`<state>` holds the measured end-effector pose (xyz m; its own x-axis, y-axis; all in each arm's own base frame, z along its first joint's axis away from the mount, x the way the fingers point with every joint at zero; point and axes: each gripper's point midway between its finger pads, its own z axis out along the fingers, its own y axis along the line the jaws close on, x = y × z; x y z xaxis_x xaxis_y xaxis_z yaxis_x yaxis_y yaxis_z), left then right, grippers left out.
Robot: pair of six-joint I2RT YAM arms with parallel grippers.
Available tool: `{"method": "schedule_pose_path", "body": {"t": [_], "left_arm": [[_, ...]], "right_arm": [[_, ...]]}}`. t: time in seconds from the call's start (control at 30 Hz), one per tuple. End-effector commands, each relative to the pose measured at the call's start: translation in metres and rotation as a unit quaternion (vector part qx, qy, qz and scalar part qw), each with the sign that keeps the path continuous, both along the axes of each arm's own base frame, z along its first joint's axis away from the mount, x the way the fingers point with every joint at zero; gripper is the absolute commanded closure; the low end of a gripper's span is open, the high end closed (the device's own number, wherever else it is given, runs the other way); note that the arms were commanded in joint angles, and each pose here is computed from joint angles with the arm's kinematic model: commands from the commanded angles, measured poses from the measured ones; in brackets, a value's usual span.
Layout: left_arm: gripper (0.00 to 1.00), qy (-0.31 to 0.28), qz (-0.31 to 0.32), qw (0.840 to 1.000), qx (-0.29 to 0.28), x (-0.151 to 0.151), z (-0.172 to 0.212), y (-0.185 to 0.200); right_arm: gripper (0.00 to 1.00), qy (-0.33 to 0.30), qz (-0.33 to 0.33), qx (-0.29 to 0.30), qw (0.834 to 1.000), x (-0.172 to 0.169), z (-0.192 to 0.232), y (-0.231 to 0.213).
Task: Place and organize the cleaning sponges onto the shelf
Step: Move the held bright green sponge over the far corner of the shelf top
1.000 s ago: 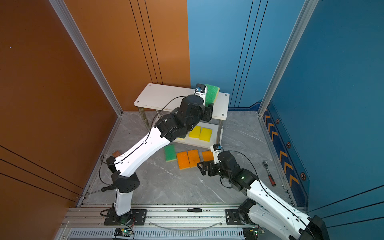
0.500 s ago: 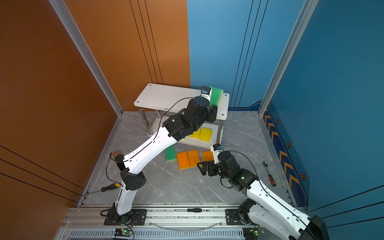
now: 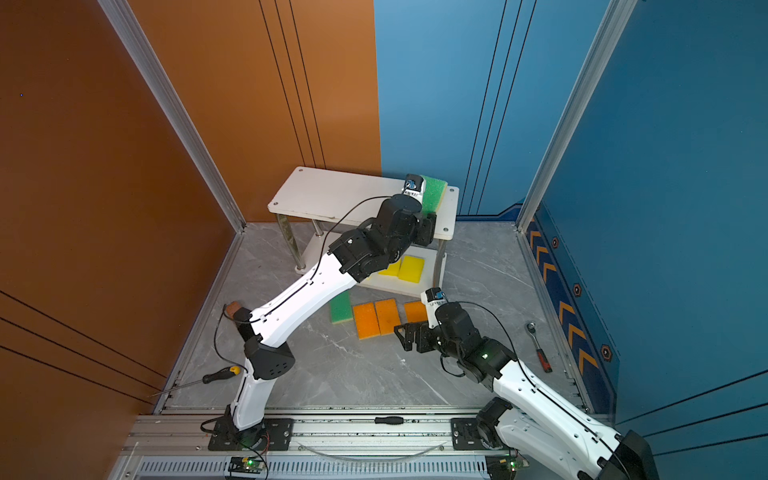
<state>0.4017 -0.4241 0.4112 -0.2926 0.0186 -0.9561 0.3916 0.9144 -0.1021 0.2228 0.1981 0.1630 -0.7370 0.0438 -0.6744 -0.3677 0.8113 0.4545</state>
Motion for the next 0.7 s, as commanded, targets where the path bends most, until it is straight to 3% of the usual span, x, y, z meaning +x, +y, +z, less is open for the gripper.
{"method": "schedule_pose_path", "body": {"t": [0.0, 0.67], "left_arm": [[0.36, -0.01, 0.019, 1.0, -0.005, 0.0091, 0.0044, 0.0057], [0.33, -0.007, 0.028, 1.0, 0.004, 0.0152, -0.0045, 0.007]], "right_arm": [[0.0, 0.003, -0.01, -0.024, 1.0, -0.001, -0.0106, -0.0091], [0.0, 0.002, -0.008, -0.022, 1.0, -0.0015, -0.009, -0.009]]}}
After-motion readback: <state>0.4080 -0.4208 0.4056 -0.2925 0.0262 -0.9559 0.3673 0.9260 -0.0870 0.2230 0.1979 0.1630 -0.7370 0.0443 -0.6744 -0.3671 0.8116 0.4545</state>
